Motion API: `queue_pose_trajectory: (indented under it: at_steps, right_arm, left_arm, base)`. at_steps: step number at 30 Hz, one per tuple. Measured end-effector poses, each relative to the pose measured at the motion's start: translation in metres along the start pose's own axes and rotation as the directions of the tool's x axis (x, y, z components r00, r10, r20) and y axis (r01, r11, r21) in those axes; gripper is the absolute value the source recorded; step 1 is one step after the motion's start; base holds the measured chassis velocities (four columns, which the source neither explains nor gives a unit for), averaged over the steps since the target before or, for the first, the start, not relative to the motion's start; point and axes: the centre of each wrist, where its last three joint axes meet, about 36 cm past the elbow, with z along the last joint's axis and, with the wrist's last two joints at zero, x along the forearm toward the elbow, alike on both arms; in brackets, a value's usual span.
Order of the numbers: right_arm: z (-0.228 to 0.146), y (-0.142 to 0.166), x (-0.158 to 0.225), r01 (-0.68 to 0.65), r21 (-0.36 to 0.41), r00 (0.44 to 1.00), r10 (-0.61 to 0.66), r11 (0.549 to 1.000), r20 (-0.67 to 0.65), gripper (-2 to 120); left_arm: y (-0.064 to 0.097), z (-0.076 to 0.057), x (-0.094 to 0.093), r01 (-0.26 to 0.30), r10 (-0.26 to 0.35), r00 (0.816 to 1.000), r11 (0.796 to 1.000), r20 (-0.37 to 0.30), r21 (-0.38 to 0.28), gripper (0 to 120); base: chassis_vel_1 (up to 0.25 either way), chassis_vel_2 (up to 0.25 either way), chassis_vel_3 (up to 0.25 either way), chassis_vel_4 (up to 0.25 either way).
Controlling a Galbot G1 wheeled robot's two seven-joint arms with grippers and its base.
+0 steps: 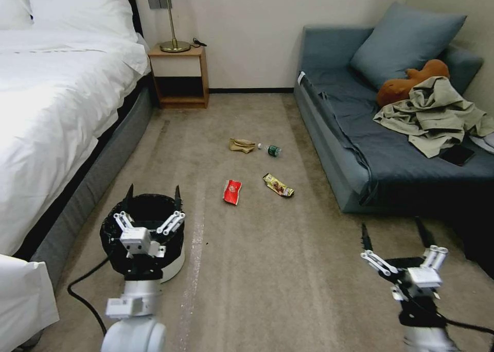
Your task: Pick up the trash bin, then pick up the garbage on the floor and place it into the trash bin.
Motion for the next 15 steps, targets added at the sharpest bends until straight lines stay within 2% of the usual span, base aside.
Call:
queue_pose_trajectory:
  at_steps: [1, 2, 3, 4, 5, 6, 7, 9, 10, 12, 13, 15]
  right_arm:
    - [-0.004, -0.004, 0.004, 0.009, 0.022, 1.000, -0.009, 1.000, 0.022, 100]
    - [-0.004, -0.004, 0.004, 0.009, 0.022, 1.000, -0.009, 1.000, 0.022, 100]
    - [-0.006, -0.006, 0.005, 0.013, 0.033, 0.999, -0.014, 0.999, 0.034, 100]
    - [-0.006, -0.006, 0.005, 0.013, 0.033, 0.999, -0.014, 0.999, 0.034, 100]
    - [-0.007, -0.007, 0.006, 0.014, 0.038, 0.999, -0.016, 0.999, 0.038, 100]
    - [-0.007, -0.007, 0.006, 0.015, 0.038, 0.999, -0.016, 0.999, 0.039, 100]
    - [-0.007, -0.007, 0.006, 0.015, 0.038, 0.999, -0.016, 0.999, 0.039, 100]
    - [-0.008, -0.007, 0.006, 0.018, 0.040, 0.999, -0.019, 0.999, 0.041, 100]
    - [-0.008, -0.007, 0.006, 0.018, 0.040, 0.999, -0.019, 0.999, 0.041, 100]
    - [-0.009, -0.009, -0.016, 0.046, 0.031, 0.998, -0.047, 0.998, 0.051, 100]
    - [-0.009, -0.009, -0.016, 0.046, 0.031, 0.998, -0.047, 0.998, 0.051, 100]
    - [-0.011, -0.010, -0.037, 0.068, 0.019, 0.996, -0.069, 0.998, 0.063, 100]
  left_arm:
    - [0.013, -0.005, -0.007, 0.032, -0.032, 0.997, 0.999, -0.068, -0.003, 100]
    - [0.013, -0.005, -0.007, 0.032, -0.032, 0.997, 0.999, -0.068, -0.003, 100]
    - [0.028, -0.010, -0.014, 0.052, -0.053, 0.989, 0.999, -0.139, -0.011, 100]
    - [0.028, -0.010, -0.014, 0.052, -0.053, 0.989, 0.999, -0.139, -0.011, 100]
    - [0.047, -0.016, -0.026, 0.073, -0.076, 0.974, 0.997, -0.215, -0.023, 100]
    - [0.060, -0.021, -0.034, 0.085, -0.090, 0.962, 0.996, -0.258, -0.030, 100]
    - [0.060, -0.021, -0.034, 0.085, -0.090, 0.962, 0.996, -0.258, -0.030, 100]
    - [0.081, -0.034, -0.048, 0.094, -0.104, 0.943, 0.995, -0.318, -0.045, 100]
    - [0.081, -0.034, -0.048, 0.094, -0.104, 0.943, 0.995, -0.318, -0.045, 100]
    - [0.095, -0.053, -0.059, 0.095, -0.106, 0.928, 0.994, -0.357, -0.049, 100]
    - [0.095, -0.053, -0.059, 0.095, -0.106, 0.928, 0.994, -0.357, -0.049, 100]
    - [0.105, -0.063, -0.069, 0.104, -0.118, 0.912, 0.993, -0.393, -0.057, 100]
  base:
    - [0.000, 0.000, 0.000, 0.000]
    - [0.000, 0.000, 0.000, 0.000]
    - [0.000, 0.000, 0.000, 0.000]
    - [0.000, 0.000, 0.000, 0.000]
    - [0.000, 0.000, 0.000, 0.000]
    - [0.000, 0.000, 0.000, 0.000]
    - [0.000, 0.000, 0.000, 0.000]
    - [0.000, 0.000, 0.000, 0.000]
    - [0.000, 0.000, 0.000, 0.000]
    - [0.000, 0.000, 0.000, 0.000]
    - [0.000, 0.000, 0.000, 0.000]
    - [0.000, 0.000, 0.000, 0.000]
